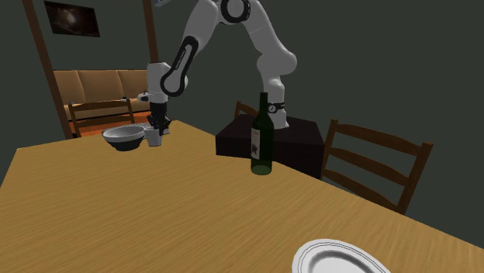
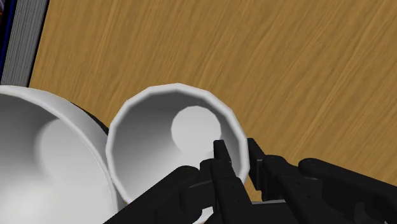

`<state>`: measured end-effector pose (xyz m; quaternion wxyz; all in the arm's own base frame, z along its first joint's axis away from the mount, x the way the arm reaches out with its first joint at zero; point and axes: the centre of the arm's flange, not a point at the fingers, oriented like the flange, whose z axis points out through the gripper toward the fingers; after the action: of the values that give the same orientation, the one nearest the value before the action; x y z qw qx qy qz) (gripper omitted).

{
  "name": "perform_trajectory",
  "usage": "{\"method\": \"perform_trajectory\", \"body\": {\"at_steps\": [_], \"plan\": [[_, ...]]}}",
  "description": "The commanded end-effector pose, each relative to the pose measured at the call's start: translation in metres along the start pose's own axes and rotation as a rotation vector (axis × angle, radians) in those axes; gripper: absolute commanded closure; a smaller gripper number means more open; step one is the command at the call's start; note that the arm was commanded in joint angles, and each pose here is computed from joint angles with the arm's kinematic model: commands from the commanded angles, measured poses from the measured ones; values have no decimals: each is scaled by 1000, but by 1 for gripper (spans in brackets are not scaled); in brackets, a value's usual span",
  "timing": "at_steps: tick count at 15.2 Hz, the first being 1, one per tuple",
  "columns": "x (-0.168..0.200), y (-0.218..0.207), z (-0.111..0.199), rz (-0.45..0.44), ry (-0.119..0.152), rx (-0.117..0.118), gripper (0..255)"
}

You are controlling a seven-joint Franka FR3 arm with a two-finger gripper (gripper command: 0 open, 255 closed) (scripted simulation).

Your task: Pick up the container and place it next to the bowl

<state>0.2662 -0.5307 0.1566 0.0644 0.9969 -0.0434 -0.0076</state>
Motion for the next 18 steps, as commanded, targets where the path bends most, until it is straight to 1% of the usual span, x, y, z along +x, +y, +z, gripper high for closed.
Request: {"method": "perform_trajectory", "body": {"at_steps": [1,9,10,15,18], "plan": [[-1,-1,12,0,0,0,255],[-1,-1,12,0,0,0,255],[-1,-1,12,0,0,0,0],[-1,-1,12,0,0,0,0],[-1,-1,-27,0,0,0,0]]}}
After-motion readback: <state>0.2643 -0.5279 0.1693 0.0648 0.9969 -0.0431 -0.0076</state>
